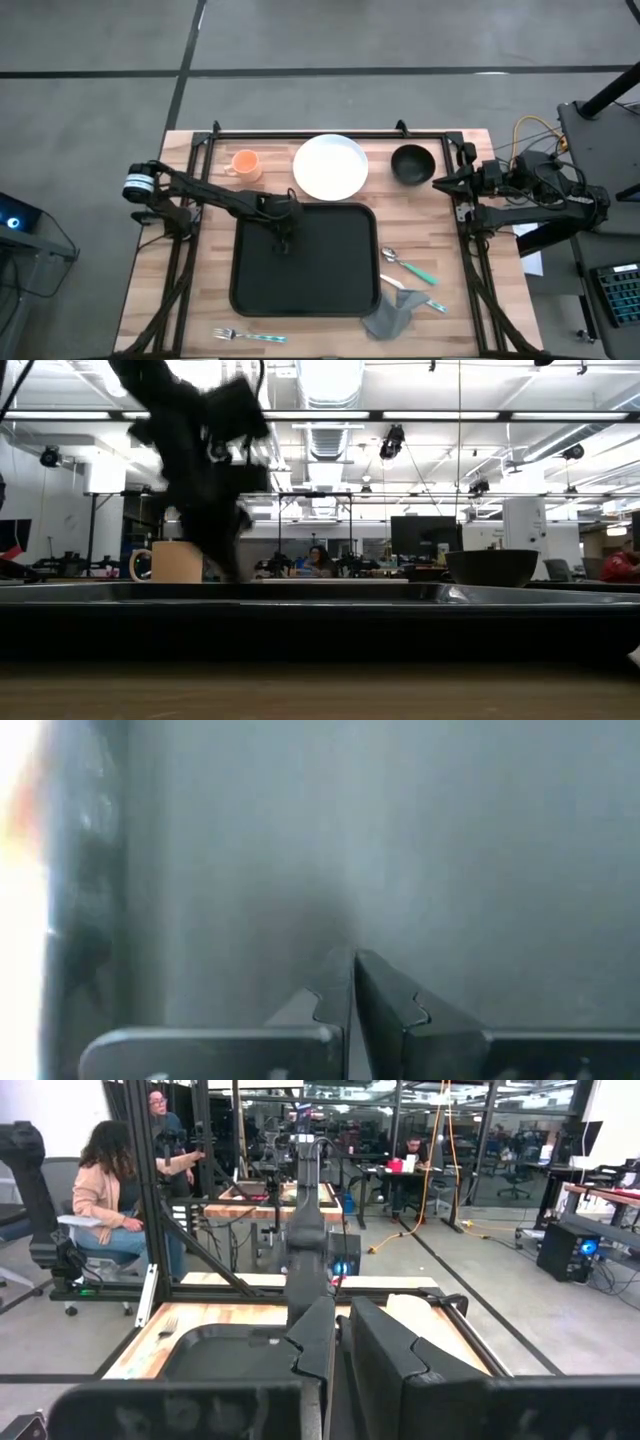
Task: Set up tray
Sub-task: Prepare the serving tray, then put the mug on the serving tray
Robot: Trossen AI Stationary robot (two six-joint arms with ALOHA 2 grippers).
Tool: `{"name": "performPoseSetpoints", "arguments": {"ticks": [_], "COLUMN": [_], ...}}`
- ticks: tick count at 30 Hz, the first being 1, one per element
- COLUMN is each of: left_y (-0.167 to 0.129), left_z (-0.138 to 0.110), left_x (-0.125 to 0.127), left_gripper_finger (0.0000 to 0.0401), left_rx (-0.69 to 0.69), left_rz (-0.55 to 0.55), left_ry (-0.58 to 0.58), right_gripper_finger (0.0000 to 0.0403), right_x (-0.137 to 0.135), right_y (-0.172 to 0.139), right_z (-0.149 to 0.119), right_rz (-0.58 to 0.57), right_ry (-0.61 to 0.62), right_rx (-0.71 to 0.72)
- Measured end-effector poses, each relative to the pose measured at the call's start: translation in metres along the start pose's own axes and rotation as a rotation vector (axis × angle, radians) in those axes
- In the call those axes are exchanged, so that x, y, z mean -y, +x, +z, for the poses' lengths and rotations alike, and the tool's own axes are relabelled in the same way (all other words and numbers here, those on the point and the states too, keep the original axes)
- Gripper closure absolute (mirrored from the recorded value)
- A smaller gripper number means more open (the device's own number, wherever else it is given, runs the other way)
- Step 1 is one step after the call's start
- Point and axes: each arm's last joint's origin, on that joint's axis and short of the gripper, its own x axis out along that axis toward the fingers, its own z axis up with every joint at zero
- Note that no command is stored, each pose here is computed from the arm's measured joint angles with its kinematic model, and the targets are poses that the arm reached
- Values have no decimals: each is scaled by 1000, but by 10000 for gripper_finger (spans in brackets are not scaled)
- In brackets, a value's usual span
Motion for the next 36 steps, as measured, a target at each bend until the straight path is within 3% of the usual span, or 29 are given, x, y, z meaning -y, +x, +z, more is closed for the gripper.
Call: {"name": "performPoseSetpoints", "arguments": {"ticks": [13,21,29,36], "left_y": [-76,-141,-215,-273], "left_z": [94,145,179,192], "left_x": [0,0,0,0], "left_gripper_finger": [401,401,401,401], "left_rx": [382,628,868,1042], "left_rz": [0,0,1,1], "left_ry": [1,0,0,0], "right_gripper_finger": [376,376,376,376], "right_x": [0,0,0,0], "right_y": [0,0,0,0], "right_z": [0,0,0,0], "right_rz": [0,0,0,0], "right_ry": [0,0,0,0], "right_rx": [2,3,4,4]}}
